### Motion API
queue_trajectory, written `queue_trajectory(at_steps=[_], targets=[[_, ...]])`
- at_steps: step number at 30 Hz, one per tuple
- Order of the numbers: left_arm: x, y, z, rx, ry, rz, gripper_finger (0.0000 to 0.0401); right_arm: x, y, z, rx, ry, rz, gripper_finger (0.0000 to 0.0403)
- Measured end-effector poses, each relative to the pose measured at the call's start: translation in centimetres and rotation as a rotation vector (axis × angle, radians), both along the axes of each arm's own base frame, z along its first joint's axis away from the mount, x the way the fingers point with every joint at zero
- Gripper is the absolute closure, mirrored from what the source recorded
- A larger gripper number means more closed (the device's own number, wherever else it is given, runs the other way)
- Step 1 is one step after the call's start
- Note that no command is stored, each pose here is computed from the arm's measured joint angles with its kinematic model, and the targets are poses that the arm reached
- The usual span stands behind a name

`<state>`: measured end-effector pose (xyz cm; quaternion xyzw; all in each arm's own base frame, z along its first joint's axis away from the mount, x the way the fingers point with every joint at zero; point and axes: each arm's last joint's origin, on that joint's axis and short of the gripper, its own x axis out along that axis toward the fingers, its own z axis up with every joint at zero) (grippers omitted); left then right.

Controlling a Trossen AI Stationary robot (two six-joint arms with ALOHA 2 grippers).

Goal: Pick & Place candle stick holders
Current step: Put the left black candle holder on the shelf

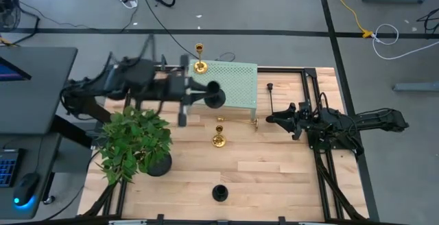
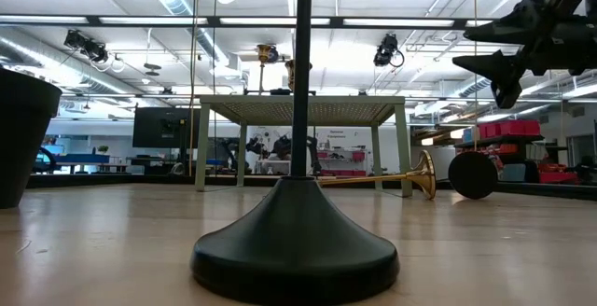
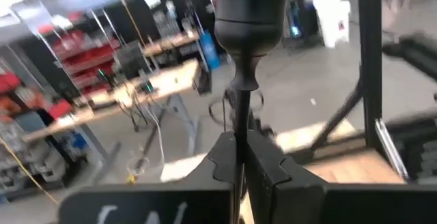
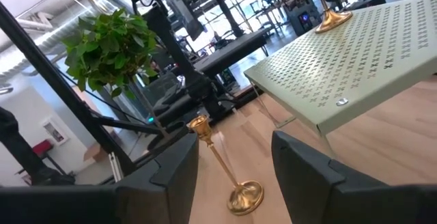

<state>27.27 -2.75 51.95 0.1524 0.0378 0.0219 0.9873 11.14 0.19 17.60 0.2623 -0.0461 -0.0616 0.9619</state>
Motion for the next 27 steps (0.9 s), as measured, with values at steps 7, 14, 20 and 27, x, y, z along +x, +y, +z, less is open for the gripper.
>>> queue_trajectory(at_steps=[7,14,20,27], targets=[[0.4,5.2,-0.3,-0.079,0.021,-0.052,0.0391,0.0,0.0,0.2,-0.037,-0.02,0.007,0.0218],[0.6,9.3,-1.0,-0.109,0.038,-0.116,0.0391,-0.3,-0.1,1.7,-0.101,-0.156,-0.046,0.0218],[3.1,12.0,-3.1,-0.188,0.101,-0.138,0.0391,-0.2,-0.1,2.2,-0.203,-0.19,-0.069,0.0218],[6.9,13.2,-5.4,-0.223,0.098,-0.236,0.0391,1.3,0.0,4.7,-0.301,-0.171,-0.08,0.0218]])
